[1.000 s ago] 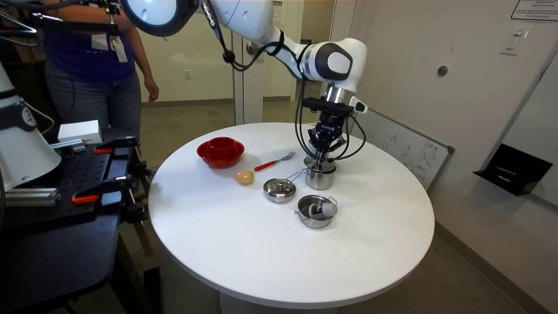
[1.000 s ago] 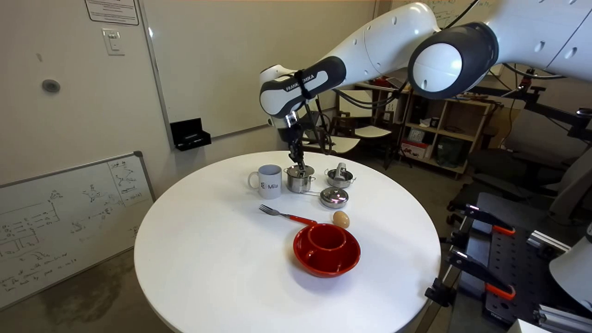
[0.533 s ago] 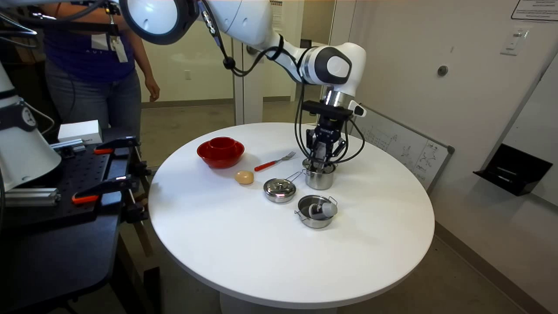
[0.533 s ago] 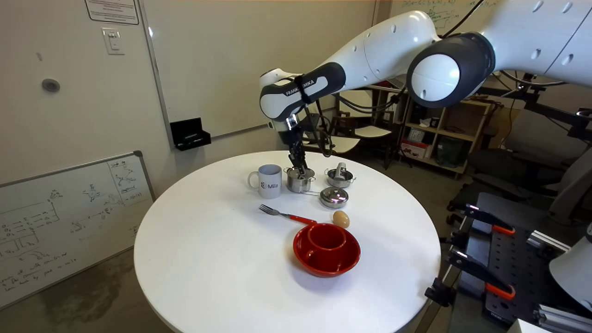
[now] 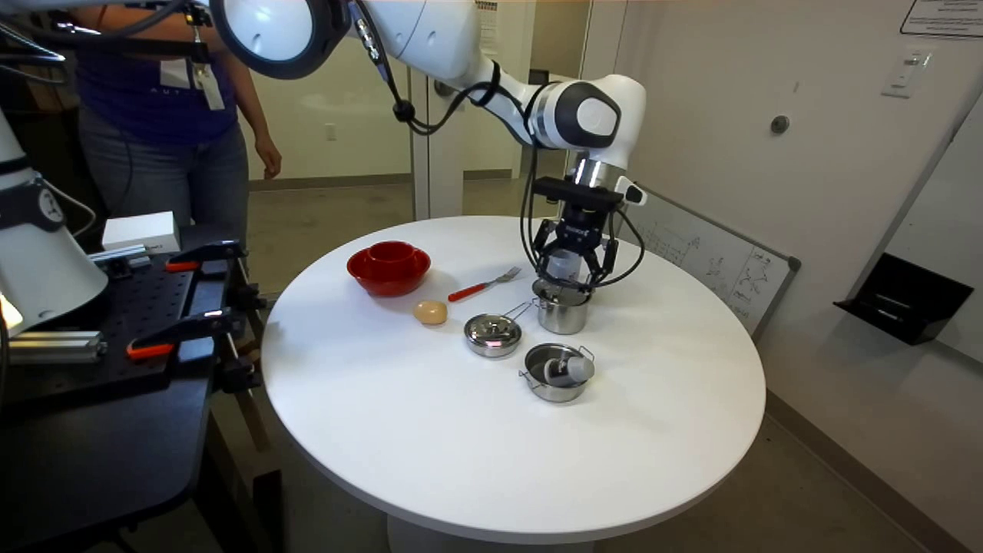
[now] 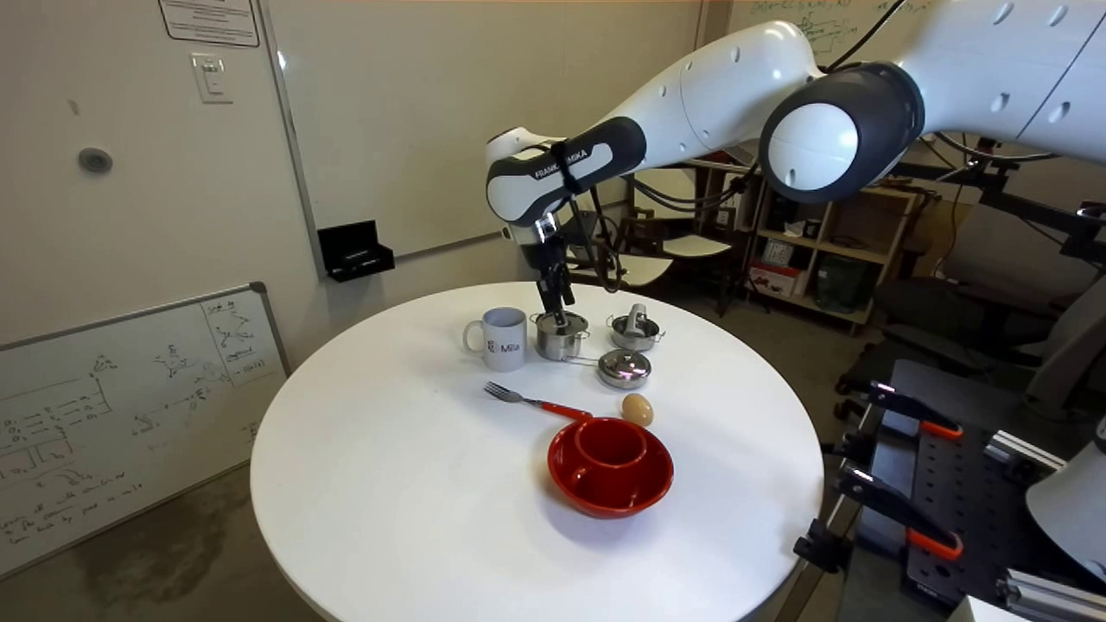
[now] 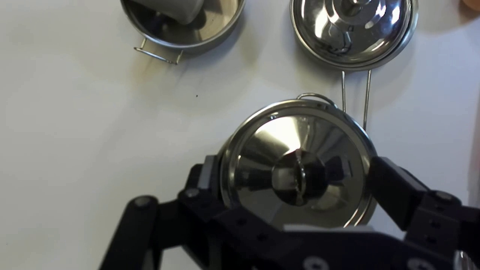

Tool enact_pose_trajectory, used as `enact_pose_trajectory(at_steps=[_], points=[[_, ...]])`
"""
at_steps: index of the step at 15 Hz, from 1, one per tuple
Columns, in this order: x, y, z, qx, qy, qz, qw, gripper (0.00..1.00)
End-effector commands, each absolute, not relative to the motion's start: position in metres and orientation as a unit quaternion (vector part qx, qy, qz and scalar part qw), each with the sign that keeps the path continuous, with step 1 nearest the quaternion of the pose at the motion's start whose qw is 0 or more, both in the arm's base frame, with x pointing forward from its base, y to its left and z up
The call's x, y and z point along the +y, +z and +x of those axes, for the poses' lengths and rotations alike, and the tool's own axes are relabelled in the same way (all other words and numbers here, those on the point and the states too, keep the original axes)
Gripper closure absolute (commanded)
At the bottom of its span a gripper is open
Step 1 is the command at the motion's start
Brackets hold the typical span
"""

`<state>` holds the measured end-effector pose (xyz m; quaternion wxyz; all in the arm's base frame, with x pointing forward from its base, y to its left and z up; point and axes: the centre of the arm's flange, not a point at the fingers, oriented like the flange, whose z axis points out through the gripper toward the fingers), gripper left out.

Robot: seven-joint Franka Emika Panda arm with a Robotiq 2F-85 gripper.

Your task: Take the lid from the table and put it on the pot that is near the white cup

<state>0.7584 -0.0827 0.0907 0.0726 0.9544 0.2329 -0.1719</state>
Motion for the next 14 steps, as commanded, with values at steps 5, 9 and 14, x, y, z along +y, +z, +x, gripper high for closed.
enact_pose_trajectory(at_steps=[5,9,14], points=[[-0.085,0.093,0.794,0.233,-0.171,0.952,0.1,0.0],[-0.087,0.126,0.785,0.235,-0.146,0.956,0.099,0.0],[-0.09,0.15,0.779,0.226,-0.121,0.962,0.094,0.0]])
